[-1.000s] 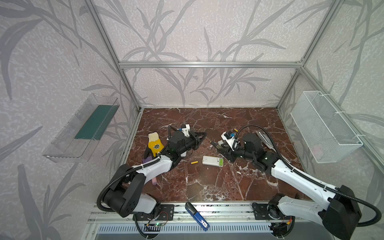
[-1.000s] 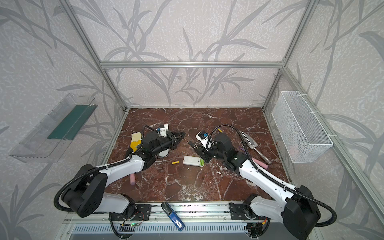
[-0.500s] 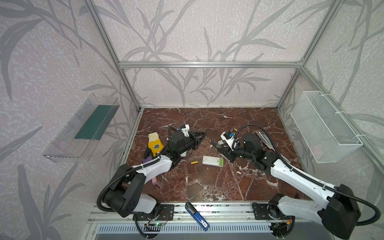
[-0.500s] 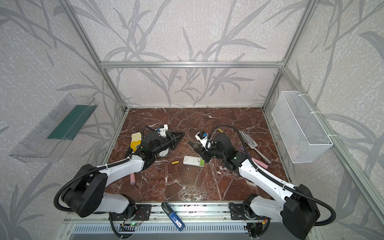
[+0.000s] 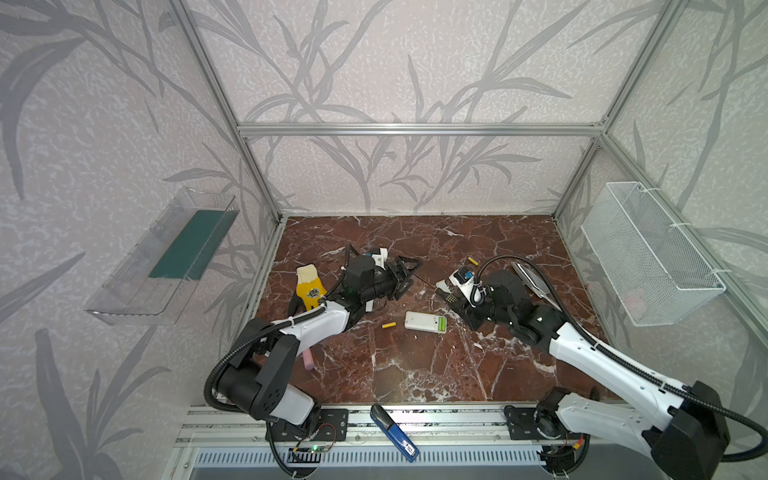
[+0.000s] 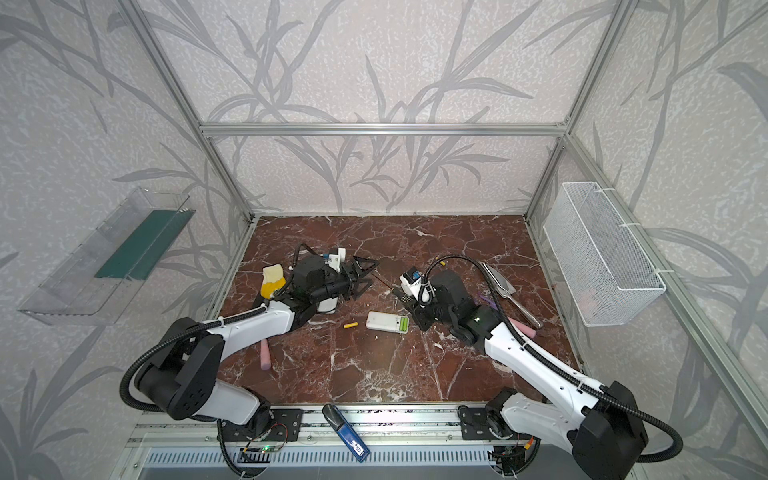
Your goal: Unload the batteries from the remote control
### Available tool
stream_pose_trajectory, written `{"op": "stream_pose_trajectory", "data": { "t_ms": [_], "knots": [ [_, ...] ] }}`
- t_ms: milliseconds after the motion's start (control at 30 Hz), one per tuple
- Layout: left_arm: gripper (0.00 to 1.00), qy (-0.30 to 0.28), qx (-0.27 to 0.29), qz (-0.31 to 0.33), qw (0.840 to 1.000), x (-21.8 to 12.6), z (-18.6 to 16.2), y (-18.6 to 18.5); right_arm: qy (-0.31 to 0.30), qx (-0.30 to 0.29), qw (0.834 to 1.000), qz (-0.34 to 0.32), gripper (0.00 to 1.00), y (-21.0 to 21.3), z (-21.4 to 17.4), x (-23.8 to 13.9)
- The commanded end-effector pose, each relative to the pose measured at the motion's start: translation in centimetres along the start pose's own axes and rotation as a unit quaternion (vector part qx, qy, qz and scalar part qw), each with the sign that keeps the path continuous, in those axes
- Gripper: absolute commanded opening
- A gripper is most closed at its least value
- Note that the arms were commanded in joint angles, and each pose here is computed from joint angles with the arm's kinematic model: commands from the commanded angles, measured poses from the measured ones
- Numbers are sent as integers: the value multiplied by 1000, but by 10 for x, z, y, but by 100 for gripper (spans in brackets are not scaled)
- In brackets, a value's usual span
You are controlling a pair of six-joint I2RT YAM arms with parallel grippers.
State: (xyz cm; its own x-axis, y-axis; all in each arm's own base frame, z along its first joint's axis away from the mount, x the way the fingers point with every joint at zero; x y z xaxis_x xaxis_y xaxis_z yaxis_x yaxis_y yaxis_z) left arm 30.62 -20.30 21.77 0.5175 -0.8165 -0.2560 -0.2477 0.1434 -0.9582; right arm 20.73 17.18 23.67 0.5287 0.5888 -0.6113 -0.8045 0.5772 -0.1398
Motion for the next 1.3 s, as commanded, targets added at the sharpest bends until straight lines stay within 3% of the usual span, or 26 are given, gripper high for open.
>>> {"op": "stream_pose_trajectory", "data": {
  "t_ms": [0, 200, 433, 500, 633, 833, 867, 967, 1033, 1100, 1267],
  "knots": [
    [99, 29, 65, 66, 995, 2, -1, -5, 31, 11, 999, -39, 0, -6, -3, -16],
    [100, 5, 176, 183, 967, -11, 3, -10, 73, 23, 994, -72, 0, -7, -16, -27],
    [99, -12, 289, 245, 925, -19, 8, -13, 119, 33, 988, -95, 0, -12, -19, -32],
    [100, -17, 337, 284, 897, -21, 10, -13, 128, 37, 986, -100, 0, -12, -19, -33],
    [99, -7, 445, 378, 812, -22, 10, -5, 144, 50, 983, -98, 0, -12, -23, -34],
    [100, 84, 541, 402, 734, -12, 5, 16, 176, 62, 977, -102, 0, -11, -32, -33],
    [100, 97, 569, 397, 714, -10, 0, 18, 181, 63, 976, -103, 0, -11, -34, -33],
    [99, 134, 665, 381, 628, -4, -19, 29, 197, 69, 972, -110, 0, -11, -40, -35],
    [99, 159, 703, 363, 591, -2, -27, 36, 200, 76, 971, -110, 0, -10, -42, -35],
    [99, 185, 725, 349, 564, -1, -33, 39, 199, 79, 972, -100, 0, -8, -43, -34],
    [99, 237, 757, 323, 517, 0, -45, 48, 200, 86, 971, -97, 0, -7, -45, -32]
  ]
}}
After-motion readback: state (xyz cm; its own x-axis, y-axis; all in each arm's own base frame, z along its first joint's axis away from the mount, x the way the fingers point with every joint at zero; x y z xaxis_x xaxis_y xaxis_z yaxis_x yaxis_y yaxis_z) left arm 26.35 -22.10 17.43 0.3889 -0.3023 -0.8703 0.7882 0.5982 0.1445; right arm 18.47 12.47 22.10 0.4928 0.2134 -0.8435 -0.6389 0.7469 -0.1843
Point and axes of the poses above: each gripper's point midway between its finger pads, its own x axis out along the fingers, its own y axis along the line the jaws close on, z = x × y, the point moved 9 cm from there along -x, back along the fingers, and after that the axes turned 14 degrees about -x, right-handed, at the moved point
